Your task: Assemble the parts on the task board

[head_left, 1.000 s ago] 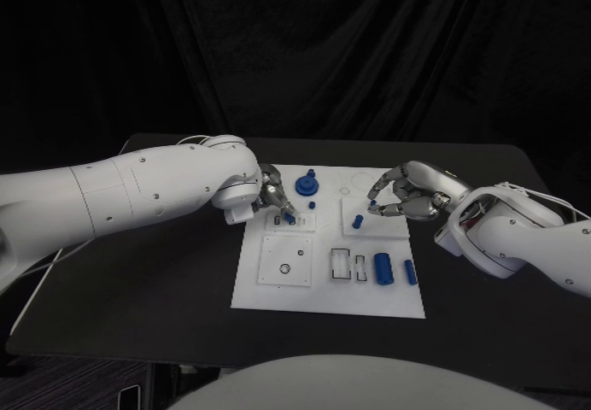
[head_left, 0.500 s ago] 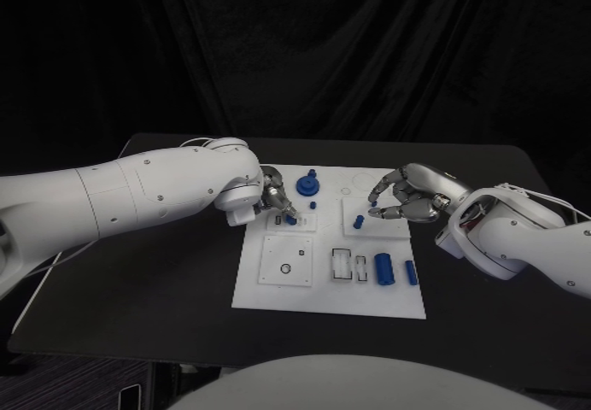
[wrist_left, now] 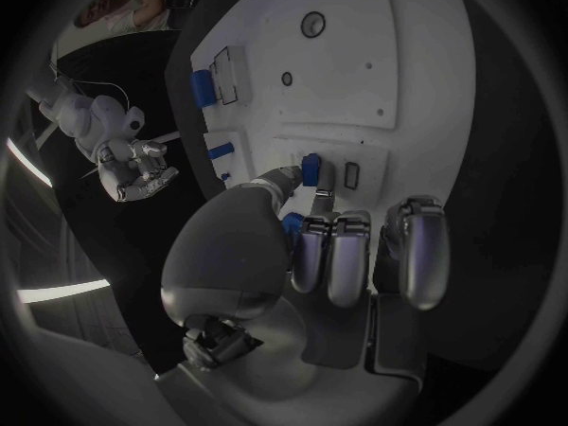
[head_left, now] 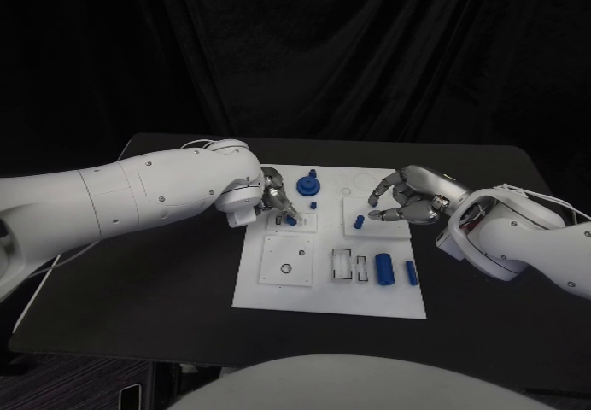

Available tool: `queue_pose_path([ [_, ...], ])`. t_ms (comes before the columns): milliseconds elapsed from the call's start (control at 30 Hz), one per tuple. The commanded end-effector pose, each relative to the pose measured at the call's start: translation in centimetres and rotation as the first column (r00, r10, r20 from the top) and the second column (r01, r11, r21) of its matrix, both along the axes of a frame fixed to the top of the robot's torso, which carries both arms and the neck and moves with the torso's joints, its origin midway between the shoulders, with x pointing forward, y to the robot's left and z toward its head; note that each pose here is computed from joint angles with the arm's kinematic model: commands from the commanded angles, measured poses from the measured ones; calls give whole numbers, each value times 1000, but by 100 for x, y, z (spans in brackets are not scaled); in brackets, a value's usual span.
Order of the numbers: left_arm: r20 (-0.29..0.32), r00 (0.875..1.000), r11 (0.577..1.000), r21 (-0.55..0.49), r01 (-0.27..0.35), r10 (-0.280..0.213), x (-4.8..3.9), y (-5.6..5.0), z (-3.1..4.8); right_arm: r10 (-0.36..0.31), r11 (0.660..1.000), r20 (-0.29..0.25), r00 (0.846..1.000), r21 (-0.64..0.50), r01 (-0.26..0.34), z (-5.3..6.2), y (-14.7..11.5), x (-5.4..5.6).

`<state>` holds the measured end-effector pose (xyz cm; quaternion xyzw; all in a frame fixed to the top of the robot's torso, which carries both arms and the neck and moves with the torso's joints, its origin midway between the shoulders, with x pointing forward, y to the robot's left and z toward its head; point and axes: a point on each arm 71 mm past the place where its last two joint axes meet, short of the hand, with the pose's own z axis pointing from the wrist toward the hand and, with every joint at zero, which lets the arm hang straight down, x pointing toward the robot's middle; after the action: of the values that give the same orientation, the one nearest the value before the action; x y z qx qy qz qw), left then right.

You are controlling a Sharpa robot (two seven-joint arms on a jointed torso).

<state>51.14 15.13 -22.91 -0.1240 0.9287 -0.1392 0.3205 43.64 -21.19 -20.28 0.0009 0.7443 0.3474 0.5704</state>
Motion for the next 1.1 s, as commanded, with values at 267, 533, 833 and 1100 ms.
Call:
queue_pose_path([
  [267,10,1000,1000,-30,-4,4,-6,1,-17,-7,1000,-26,1000,-27,6,-25,-2,4],
  [533,19,1000,999,-39,-6,7,-8,5,-14,-9,999,-31,999,-32,8,-33,-9,11],
  [833,26,1000,999,-47,-9,10,-5,8,-13,-5,999,-35,999,-35,3,-39,-1,15],
  [1100,28,1000,999,-54,-2,4,-14,-13,-17,0,999,-45,999,-41,-2,-49,7,15],
])
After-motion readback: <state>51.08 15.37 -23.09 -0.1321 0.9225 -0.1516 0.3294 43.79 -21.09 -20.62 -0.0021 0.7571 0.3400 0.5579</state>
